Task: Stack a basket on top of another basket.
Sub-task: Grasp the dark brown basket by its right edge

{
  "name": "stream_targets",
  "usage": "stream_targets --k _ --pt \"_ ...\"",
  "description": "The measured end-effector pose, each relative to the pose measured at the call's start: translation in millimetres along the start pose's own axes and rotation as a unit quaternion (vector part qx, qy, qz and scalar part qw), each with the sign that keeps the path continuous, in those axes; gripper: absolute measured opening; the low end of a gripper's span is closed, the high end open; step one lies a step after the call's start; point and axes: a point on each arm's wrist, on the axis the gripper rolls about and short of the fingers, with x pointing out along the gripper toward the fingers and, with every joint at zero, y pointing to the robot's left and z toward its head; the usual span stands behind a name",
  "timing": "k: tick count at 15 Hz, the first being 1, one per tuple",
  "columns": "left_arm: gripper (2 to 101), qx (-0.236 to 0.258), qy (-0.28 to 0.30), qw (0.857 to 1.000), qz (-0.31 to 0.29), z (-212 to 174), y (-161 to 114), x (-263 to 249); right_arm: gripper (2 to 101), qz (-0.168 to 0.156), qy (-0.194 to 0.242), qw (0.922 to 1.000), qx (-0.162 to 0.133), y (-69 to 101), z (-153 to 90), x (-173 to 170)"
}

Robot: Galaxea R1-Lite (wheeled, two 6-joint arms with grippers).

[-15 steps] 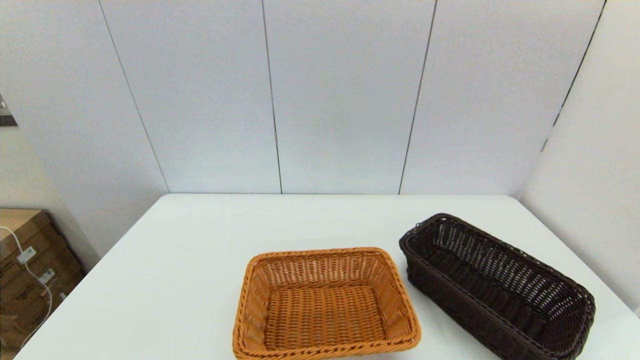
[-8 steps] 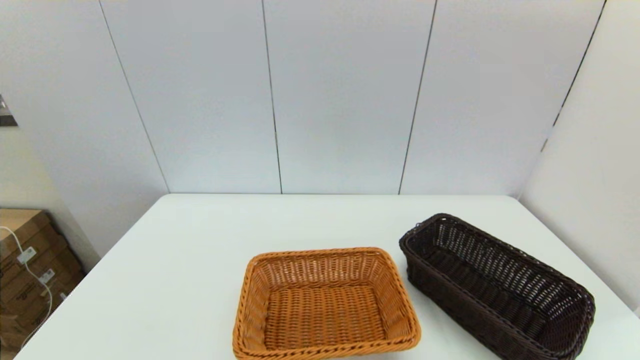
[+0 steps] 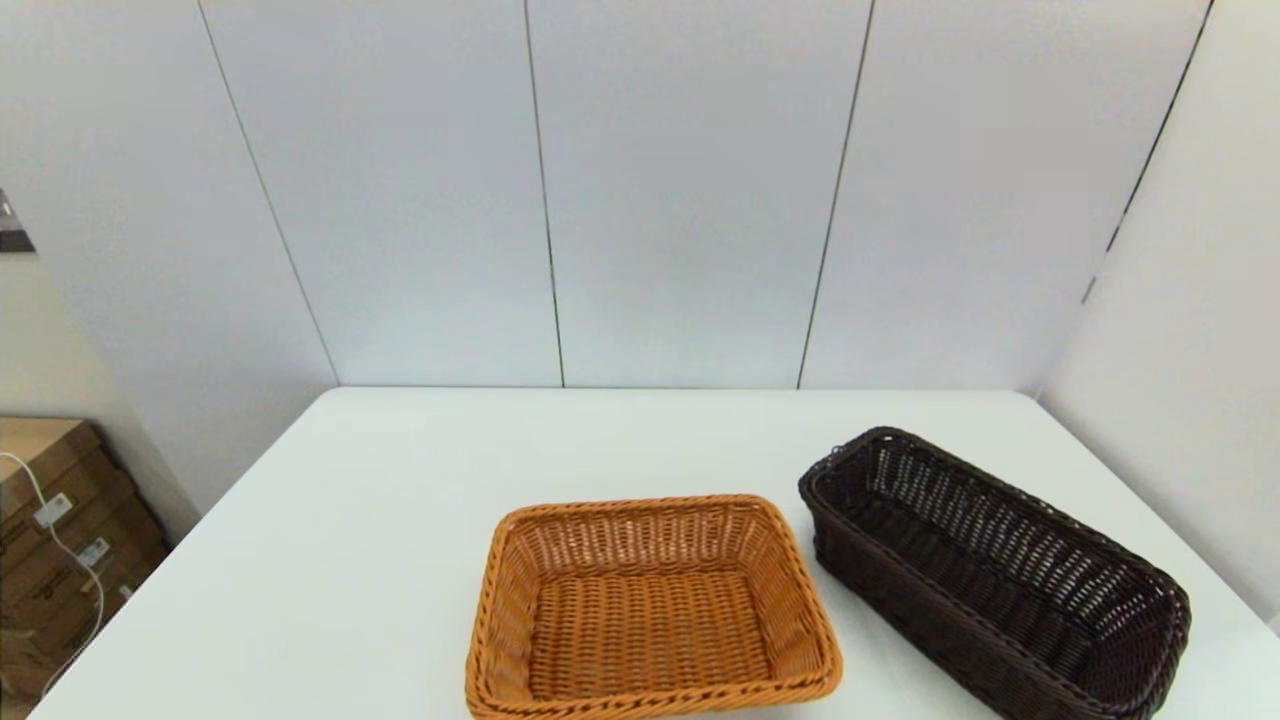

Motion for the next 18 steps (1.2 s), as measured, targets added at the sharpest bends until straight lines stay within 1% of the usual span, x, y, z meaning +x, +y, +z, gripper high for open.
stream_targets --k 1,2,3,4,5,7,10,11,13,15,16,18 --pt "97.8 0.000 0.000 1.000 0.000 0.0 0.0 0.0 98.0 -0.008 0.044 0.9988 0.022 0.7 11.7 12.1" --pt "97.8 0.001 0.000 1.000 0.000 0.0 0.0 0.0 98.0 -0.015 0.086 0.9951 0.047 1.2 21.4 24.7" --pt "97.8 0.001 0.000 1.000 0.000 -0.1 0.0 0.0 98.0 -0.022 0.127 0.9889 0.073 1.9 29.9 38.4" --pt "97.8 0.001 0.000 1.000 0.000 -0.1 0.0 0.0 98.0 -0.031 0.173 0.9791 0.102 3.0 36.5 55.2" --pt "97.8 0.001 0.000 1.000 0.000 -0.1 0.0 0.0 98.0 -0.040 0.210 0.9682 0.129 4.5 41.7 72.1" --pt "97.8 0.001 0.000 1.000 0.000 -0.1 0.0 0.0 98.0 -0.062 0.282 0.9402 0.181 9.4 46.6 108.8" --pt "97.8 0.001 0.000 1.000 0.001 -0.2 0.0 0.1 98.0 -0.081 0.363 0.8966 0.240 21.3 43.5 157.2" --pt "97.8 0.001 0.000 1.000 0.001 -0.2 0.0 0.1 98.0 -0.084 0.383 0.8848 0.251 25.0 40.8 171.6" --pt "97.8 0.001 0.000 1.000 0.001 -0.2 0.0 0.1 98.0 -0.094 0.414 0.8666 0.262 30.3 30.6 201.1" --pt "97.8 0.001 0.000 1.000 0.001 -0.2 0.0 0.1 98.0 -0.093 0.436 0.8531 0.271 34.0 17.2 228.3" --pt "97.8 0.002 0.000 1.000 0.001 -0.2 0.0 0.1 98.0 -0.086 0.447 0.8462 0.277 35.4 11.0 238.9" --pt "97.8 0.001 0.000 1.000 0.001 -0.1 0.0 0.1 98.0 -0.081 0.473 0.8303 0.283 36.6 -0.3 254.9"
